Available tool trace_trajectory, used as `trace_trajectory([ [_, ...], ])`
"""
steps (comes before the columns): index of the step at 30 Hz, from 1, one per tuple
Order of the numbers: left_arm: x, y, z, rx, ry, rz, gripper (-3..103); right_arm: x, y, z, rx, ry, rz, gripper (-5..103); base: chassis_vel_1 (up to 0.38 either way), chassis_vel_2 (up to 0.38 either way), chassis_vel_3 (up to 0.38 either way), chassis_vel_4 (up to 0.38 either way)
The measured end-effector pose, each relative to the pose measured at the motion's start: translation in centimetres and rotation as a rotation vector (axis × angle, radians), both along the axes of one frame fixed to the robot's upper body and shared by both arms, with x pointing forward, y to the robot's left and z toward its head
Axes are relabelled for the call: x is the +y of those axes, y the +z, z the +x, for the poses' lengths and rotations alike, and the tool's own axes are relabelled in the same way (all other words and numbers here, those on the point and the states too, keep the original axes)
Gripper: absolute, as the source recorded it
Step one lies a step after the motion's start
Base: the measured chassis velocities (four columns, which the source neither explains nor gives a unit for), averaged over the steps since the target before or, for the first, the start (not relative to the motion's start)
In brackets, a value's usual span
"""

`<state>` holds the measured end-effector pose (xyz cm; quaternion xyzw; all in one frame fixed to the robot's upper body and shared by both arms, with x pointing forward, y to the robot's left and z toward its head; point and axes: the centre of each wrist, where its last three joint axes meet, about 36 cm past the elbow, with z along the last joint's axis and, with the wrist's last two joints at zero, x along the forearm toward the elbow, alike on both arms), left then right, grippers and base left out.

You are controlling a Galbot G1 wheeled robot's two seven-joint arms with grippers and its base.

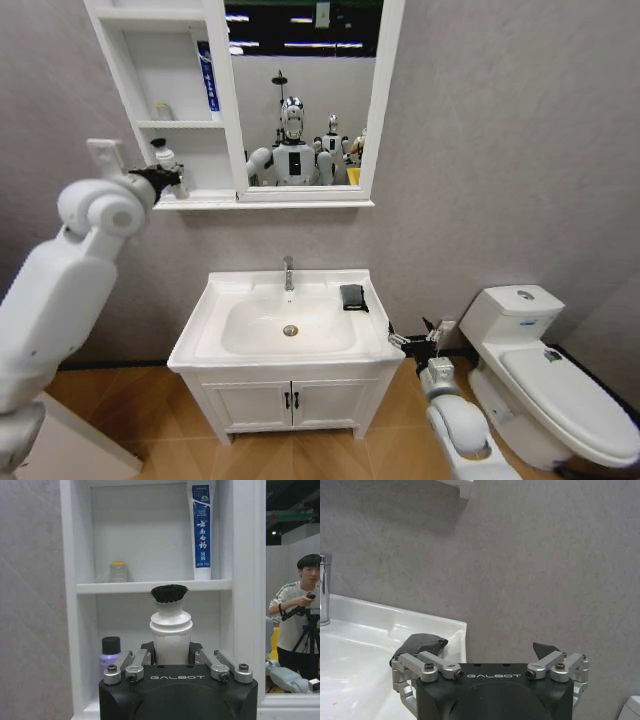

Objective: Move facial cleanser and shampoo from washbasin to cabinet, then wipe washbasin with towel.

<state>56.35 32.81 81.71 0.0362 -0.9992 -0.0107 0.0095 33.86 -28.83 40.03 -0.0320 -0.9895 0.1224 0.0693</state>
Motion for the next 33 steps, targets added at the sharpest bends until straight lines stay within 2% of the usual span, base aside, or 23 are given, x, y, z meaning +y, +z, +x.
trace_trajectory([
  [1,-0.1,0.7,1.9,0.014,-0.011,-0.001,33,0.1,0.2,0.0,-0.006,0.001,0.002,100,0.000,0.000,0.000,0.000],
  [5,-0.1,1.1,4.1,0.034,-0.026,-0.005,32,0.1,0.3,-0.1,-0.008,0.000,0.002,100,0.000,0.000,0.000,0.000],
  [8,0.5,0.5,7.2,0.073,0.002,0.005,32,0.1,0.4,-0.1,-0.009,0.001,0.002,100,0.000,0.000,0.000,0.000],
  [17,3.4,-1.0,10.4,0.130,0.057,0.010,32,0.0,0.6,0.3,-0.012,0.013,0.000,100,0.000,0.000,0.000,0.000],
  [21,3.3,-1.3,11.2,0.133,0.049,0.007,32,-0.1,0.6,0.3,-0.012,0.011,-0.001,100,0.000,0.000,0.000,0.000],
  [28,1.8,-0.9,12.3,0.133,0.009,-0.010,32,-0.1,0.5,0.1,-0.008,0.005,0.001,100,0.000,0.000,0.000,0.000],
  [33,2.4,-1.1,14.1,0.154,0.014,-0.020,32,-0.3,0.8,0.2,-0.013,0.008,0.000,100,0.000,0.000,0.000,0.000],
])
